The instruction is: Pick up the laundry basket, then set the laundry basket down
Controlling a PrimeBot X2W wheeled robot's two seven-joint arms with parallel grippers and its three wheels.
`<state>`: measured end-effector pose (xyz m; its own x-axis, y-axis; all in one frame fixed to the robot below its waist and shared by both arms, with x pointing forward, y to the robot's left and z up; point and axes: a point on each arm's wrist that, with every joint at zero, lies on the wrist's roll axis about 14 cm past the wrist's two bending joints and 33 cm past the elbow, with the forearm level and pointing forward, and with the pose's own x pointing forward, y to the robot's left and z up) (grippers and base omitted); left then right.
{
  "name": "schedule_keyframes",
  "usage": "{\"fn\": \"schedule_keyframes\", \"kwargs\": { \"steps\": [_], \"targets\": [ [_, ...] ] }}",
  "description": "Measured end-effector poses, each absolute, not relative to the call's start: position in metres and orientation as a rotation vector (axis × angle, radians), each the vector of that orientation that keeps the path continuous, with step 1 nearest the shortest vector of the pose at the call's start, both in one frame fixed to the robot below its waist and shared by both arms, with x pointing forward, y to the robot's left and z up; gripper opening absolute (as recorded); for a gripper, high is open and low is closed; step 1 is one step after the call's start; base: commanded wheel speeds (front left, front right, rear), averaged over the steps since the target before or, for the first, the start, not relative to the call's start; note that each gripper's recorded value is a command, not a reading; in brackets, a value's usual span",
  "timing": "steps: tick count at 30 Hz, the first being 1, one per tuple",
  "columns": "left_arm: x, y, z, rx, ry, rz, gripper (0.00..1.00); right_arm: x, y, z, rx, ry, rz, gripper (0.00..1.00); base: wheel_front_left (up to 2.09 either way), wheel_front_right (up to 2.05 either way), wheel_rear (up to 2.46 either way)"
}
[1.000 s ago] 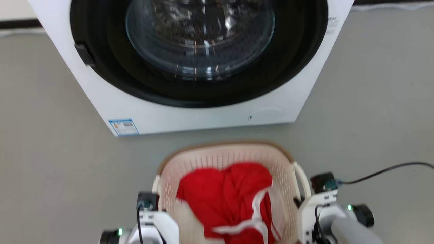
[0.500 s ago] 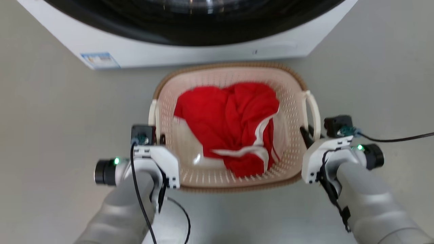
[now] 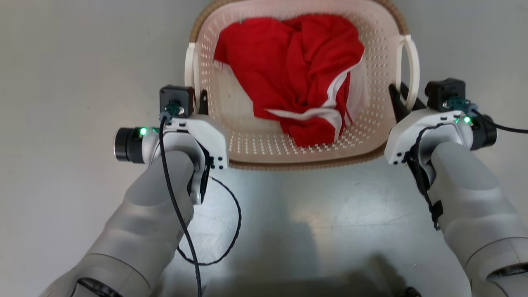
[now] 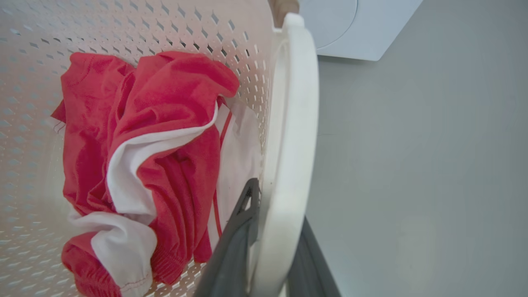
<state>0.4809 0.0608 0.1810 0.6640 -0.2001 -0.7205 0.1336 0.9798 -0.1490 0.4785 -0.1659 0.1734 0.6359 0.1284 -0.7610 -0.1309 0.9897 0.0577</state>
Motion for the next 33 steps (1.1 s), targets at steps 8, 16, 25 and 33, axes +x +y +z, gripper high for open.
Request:
{"fn": "schedule_keyframes", "kwargs": {
  "steps": [8, 16, 25, 33],
  "targets": [
    [0.485, 0.076, 0.159, -0.090, 0.823, -0.155, 0.00, 0.494, -0.158, 0.148, -0.024, 0.833, 0.167, 0.00, 0.00, 0.00, 0.00],
    [0.489, 0.069, 0.158, -0.076, 0.804, -0.202, 0.00, 0.487, -0.166, 0.147, -0.040, 0.824, 0.145, 0.00, 0.00, 0.00, 0.00],
    [0.488, 0.071, 0.151, -0.075, 0.817, -0.208, 0.00, 0.486, -0.166, 0.144, -0.024, 0.827, 0.139, 0.00, 0.00, 0.00, 0.00],
    [0.484, 0.070, 0.147, -0.069, 0.831, -0.212, 0.00, 0.482, -0.166, 0.142, -0.023, 0.838, 0.140, 0.00, 0.00, 0.00, 0.00]
  ]
}}
